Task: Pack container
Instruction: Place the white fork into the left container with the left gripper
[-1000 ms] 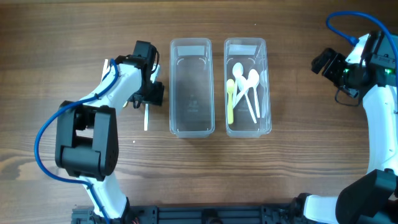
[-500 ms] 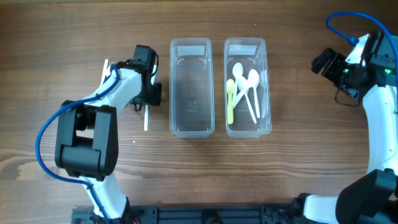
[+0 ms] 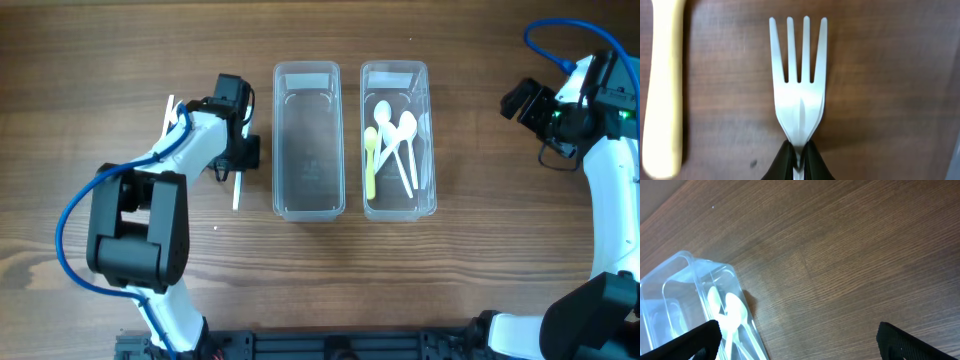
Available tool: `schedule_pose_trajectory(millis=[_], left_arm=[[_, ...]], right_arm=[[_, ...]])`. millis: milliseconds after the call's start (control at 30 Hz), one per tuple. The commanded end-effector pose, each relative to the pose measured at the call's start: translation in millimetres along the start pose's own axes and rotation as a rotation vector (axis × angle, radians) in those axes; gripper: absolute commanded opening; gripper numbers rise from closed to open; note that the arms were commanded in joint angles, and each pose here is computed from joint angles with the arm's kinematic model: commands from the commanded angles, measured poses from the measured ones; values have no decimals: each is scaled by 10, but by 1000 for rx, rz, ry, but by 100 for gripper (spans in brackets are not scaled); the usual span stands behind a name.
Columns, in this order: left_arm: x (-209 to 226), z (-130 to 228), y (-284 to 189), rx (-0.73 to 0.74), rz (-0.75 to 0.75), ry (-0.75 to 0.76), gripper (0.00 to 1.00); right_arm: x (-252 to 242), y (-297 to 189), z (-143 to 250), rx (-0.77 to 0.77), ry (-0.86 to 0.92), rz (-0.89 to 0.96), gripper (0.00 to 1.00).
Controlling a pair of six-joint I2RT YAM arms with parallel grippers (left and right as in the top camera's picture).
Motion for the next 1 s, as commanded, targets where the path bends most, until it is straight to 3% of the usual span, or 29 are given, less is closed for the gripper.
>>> schedule_pose_trajectory(millis=[0,233,367,500,667,700,733,867,967], left_arm=[[25,-182,-578,-114,14,-12,4],[-348,-217,-1683,-358,204,33,4],[-671,-143,-1729,-369,254,32,4],[-994,-185,-1457,-328,277,18,4],[-1132,-272,-1061,-273,263,-3,23],[-1137,-286,-1093,-284,268,0,42],[-1136,-300,-1173,-300,276,-1,51],[-1000,-333,-1790,-422,263,27,60],[-720,-288,-2094,-512,140,69,65]], right_arm=[[5,46,16,15,5,-6,99],[4,46,16,16,5,-6,100],[-3,46,15,14,2,1,100],[-4,48,16,15,2,1,100],[-3,46,14,14,2,1,100],[-3,46,15,14,2,1,100],[-4,48,15,15,3,1,100],[-3,48,16,15,5,1,100],[-3,46,16,15,4,1,100]])
Point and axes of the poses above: each gripper's point midway between its finger pads, its own y axis out along the fingers, its own x axis along the line the jaws close on, z = x × y, the point moved 6 cm from there along -y, back along the fingers, and after that the axes turned 5 degrees about -y, right-handed, at the moved point
